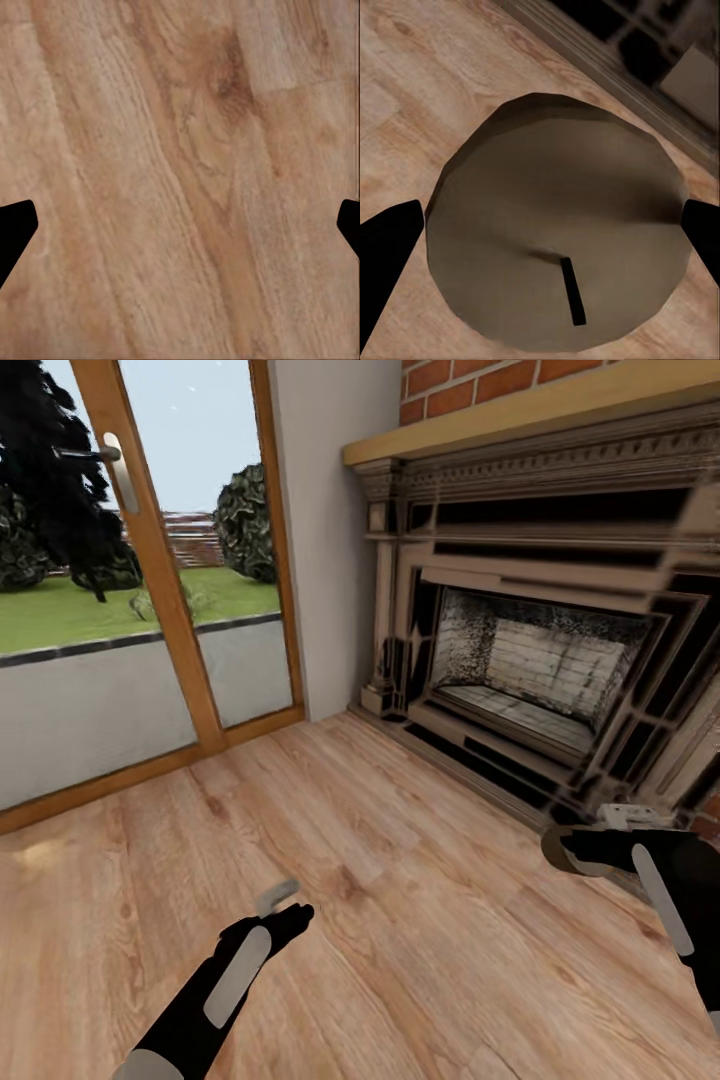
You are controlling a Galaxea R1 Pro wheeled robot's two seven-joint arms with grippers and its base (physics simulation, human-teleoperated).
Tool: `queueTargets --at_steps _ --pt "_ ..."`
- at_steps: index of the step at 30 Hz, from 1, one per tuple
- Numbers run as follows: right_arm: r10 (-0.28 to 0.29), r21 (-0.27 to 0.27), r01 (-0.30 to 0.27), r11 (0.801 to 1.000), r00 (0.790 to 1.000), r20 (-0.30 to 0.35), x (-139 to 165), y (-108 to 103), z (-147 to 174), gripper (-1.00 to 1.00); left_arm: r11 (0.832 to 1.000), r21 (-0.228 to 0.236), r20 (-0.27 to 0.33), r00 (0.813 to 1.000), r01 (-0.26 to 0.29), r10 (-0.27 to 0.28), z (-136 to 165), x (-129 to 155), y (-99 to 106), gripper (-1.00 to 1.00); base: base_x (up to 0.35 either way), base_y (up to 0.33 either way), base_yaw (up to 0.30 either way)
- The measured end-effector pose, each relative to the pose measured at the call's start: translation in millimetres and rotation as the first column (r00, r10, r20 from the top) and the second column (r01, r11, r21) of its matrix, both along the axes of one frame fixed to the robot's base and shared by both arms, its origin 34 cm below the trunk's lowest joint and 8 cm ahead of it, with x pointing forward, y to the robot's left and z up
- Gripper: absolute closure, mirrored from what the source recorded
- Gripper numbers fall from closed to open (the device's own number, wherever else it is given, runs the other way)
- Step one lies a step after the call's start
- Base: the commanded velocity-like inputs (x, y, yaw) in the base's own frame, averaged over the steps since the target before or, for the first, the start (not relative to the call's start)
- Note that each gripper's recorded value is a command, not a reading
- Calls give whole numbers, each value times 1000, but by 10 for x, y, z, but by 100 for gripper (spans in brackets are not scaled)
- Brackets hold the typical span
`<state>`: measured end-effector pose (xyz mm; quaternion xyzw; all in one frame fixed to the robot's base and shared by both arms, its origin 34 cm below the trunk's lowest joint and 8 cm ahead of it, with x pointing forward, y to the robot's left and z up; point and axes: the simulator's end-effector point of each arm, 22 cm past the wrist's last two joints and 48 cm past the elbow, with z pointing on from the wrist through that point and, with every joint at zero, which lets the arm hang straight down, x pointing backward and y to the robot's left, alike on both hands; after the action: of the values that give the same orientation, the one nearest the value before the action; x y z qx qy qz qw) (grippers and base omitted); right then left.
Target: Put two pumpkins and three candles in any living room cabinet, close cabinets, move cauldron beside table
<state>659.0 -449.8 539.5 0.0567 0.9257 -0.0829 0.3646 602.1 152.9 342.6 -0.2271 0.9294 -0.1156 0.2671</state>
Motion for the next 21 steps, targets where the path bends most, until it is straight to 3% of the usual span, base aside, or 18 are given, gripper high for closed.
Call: queueTargets --at_steps 6,8,21 --pt "2 9 -2 1000 1000 2 0 2 7 100 1000 1 0 1000 1 -1 -1 -1 -2 -100 316 -63 -298" --pt "-7 -17 7 1000 1000 0 -21 -111 38 100 999 31 10 1000 14 -14 12 20 27 -100 187 -252 -298" --pt "-13 -23 13 1000 1000 -5 -31 -182 43 100 999 44 14 1000 21 -21 21 31 33 -100 -8 -317 -299"
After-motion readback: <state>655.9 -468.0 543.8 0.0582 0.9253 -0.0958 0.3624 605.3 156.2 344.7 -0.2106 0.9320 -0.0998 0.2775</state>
